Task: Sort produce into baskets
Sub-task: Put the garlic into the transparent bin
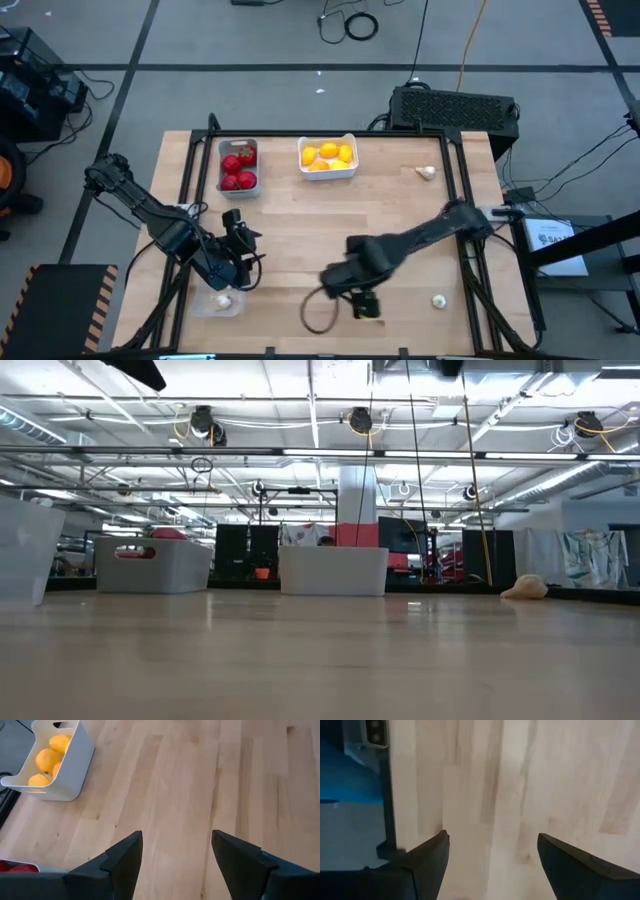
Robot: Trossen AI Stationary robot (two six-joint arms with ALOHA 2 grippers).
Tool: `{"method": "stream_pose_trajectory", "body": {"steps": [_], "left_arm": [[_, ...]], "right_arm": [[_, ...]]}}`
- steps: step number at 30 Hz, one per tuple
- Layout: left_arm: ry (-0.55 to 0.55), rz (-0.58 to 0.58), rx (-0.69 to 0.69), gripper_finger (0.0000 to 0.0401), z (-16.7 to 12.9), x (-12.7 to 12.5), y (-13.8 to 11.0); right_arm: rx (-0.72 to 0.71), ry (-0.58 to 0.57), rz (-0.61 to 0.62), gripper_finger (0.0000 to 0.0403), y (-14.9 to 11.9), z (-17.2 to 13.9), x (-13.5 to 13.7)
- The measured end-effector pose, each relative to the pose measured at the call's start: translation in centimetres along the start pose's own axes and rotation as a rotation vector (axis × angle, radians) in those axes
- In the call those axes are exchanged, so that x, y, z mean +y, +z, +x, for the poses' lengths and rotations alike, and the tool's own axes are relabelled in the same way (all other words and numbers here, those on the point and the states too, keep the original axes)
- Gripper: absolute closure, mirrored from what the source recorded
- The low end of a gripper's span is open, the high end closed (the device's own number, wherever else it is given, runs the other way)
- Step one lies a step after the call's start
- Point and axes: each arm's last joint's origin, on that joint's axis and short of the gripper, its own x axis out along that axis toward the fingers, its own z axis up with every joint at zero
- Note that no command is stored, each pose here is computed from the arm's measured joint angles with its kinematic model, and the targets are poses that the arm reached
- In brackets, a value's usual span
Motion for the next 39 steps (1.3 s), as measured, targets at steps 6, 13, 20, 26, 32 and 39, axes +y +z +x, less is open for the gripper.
{"method": "stream_pose_trajectory", "body": {"steps": [6, 13, 20, 26, 32, 39], "left_arm": [[0.011, 0.007, -0.022, 0.0155, -0.2, -0.3, -0.1], [0.031, -0.014, -0.069, 0.0155, -0.2, -0.4, 0.1], [0.047, -0.02, -0.11, 0.0155, -0.1, -0.3, 0.6], [0.044, -0.012, -0.114, 0.0155, -0.1, -0.4, 0.7], [0.044, -0.005, -0.114, 0.0155, -0.1, -0.4, 0.7], [0.081, 0.002, -0.139, 0.0155, -0.1, -0.3, 0.7]], "right_arm": [[-0.169, -0.181, 0.084, 0.0128, -6.1, -5.4, -2.0], [-0.298, -0.395, 0.521, 0.0137, -14.1, -6.3, -9.1], [-0.234, -0.512, 0.776, 0.0137, -17.8, -1.7, -16.2], [-0.104, -0.565, 0.903, 0.0137, -19.3, 1.7, -22.5], [-0.065, -0.462, 0.948, 0.0138, -21.1, 2.3, -28.4], [-0.097, -0.389, 0.967, 0.0137, -22.6, 3.2, -33.9]]}}
